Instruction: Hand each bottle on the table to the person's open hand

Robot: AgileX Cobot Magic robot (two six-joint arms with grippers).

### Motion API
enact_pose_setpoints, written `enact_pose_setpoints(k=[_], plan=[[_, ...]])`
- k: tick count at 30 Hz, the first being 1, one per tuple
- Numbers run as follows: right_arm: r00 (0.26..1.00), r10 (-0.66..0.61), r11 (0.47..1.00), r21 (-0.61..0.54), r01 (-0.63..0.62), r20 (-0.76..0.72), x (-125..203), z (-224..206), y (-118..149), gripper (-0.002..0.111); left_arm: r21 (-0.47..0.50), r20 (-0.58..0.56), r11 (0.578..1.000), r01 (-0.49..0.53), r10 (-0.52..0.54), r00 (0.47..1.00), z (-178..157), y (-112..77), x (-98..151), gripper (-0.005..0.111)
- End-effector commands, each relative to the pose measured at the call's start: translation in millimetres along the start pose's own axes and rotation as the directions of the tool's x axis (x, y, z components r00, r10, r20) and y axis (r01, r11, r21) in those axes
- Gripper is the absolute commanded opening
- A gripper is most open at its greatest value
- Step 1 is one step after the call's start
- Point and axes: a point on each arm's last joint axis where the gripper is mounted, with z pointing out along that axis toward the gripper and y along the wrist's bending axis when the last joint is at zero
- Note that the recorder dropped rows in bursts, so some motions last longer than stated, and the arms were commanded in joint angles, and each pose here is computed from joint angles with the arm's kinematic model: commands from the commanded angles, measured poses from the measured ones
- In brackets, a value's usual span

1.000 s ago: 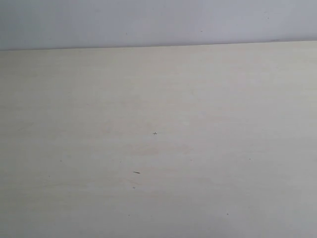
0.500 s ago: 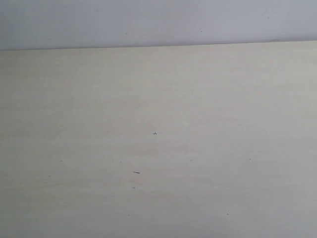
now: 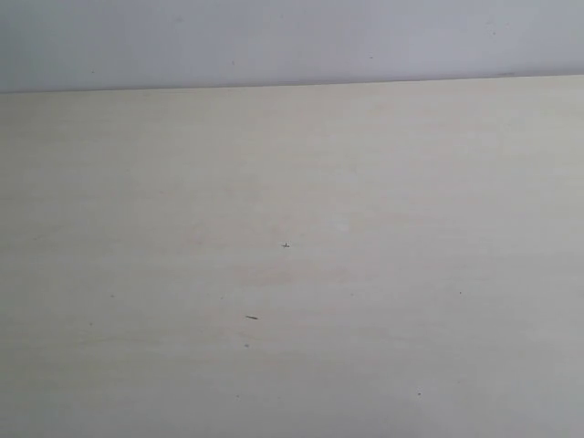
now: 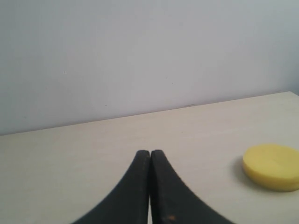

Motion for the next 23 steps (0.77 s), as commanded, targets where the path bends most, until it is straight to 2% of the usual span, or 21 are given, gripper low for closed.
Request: enact_pose_setpoints(k=[1, 23], plan=[[1.0, 0.0, 1.0, 0.005, 0.0, 0.005, 0.9, -0.2, -0.4, 0.0, -0.004, 0.009, 1.0, -0.005, 0.006, 1.0, -0.6, 0.3, -0.6, 0.0], [1.0, 0.007, 1.0, 0.003, -0.007, 0.004, 0.9, -0.2, -0.3, 0.0, -0.004, 0.009, 1.0, -0.005, 0.006, 1.0, -0.6, 0.3, -0.6, 0.0]])
